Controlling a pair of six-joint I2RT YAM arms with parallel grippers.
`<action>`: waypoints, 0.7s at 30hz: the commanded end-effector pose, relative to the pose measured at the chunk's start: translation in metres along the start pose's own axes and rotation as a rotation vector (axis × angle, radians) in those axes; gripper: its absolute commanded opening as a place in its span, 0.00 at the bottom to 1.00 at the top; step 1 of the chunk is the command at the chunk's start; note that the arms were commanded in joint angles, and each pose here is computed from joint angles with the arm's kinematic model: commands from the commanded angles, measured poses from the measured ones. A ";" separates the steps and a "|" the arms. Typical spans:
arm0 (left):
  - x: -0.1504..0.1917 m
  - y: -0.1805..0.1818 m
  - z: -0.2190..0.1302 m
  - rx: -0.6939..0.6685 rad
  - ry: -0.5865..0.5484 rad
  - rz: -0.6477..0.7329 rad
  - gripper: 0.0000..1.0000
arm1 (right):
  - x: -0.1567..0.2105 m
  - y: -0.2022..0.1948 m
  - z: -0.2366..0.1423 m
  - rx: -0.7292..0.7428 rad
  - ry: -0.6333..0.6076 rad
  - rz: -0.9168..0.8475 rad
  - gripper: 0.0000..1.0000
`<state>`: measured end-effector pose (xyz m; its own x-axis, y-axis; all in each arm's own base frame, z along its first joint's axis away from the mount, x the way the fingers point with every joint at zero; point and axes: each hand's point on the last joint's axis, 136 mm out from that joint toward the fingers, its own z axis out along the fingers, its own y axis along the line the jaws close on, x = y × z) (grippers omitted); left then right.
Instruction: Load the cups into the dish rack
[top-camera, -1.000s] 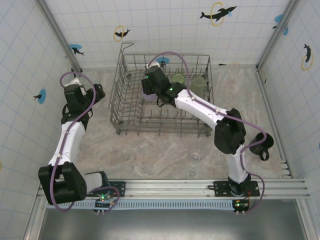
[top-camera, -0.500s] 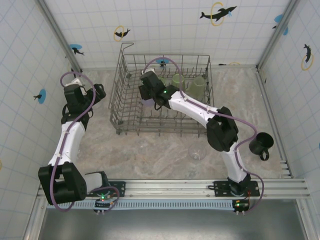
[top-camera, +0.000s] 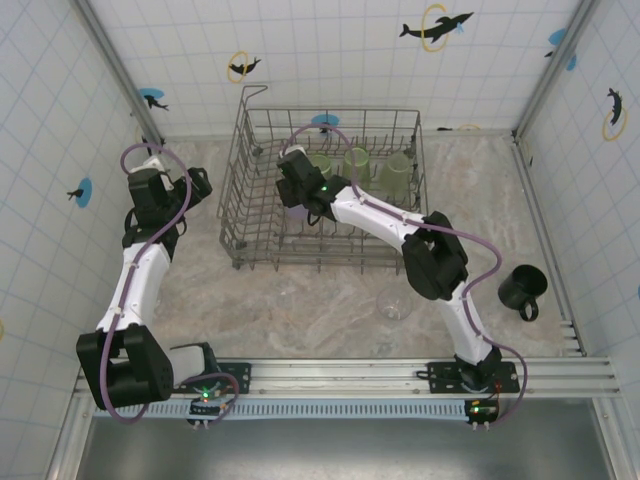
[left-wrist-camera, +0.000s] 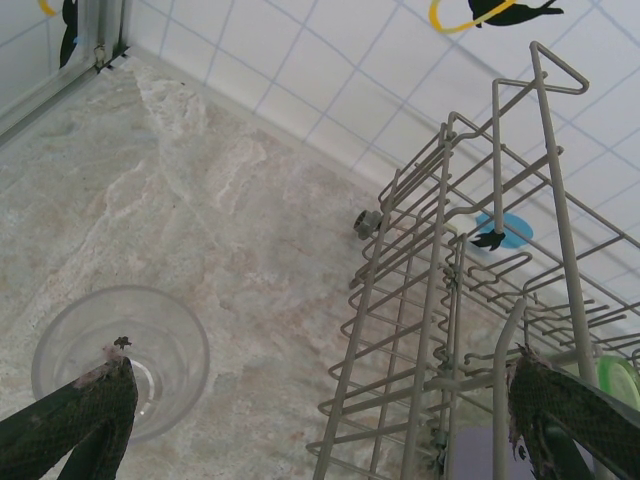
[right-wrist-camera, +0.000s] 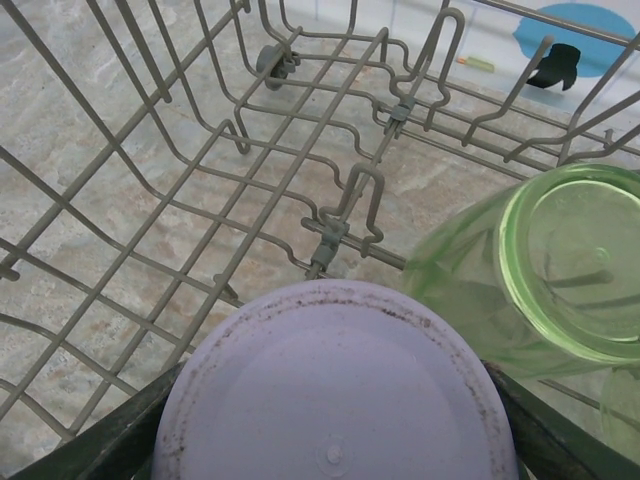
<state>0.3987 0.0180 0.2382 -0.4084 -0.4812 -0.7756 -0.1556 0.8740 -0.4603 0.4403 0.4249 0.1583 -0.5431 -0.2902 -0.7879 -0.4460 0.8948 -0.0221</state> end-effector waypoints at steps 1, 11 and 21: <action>-0.013 -0.009 -0.007 0.036 -0.037 -0.006 0.97 | -0.018 0.013 0.002 -0.040 -0.052 0.013 0.67; -0.012 -0.009 -0.007 0.038 -0.036 -0.005 0.97 | -0.022 0.015 -0.006 -0.060 -0.050 0.041 0.84; -0.014 -0.009 -0.008 0.039 -0.040 -0.004 0.97 | -0.042 0.016 -0.036 -0.091 -0.075 0.083 0.86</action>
<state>0.3986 0.0155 0.2384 -0.4142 -0.4807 -0.7728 -0.1436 0.8730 -0.4661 0.4342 0.4334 0.1574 -0.5697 -0.2570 -0.7806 -0.4605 0.8866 0.0442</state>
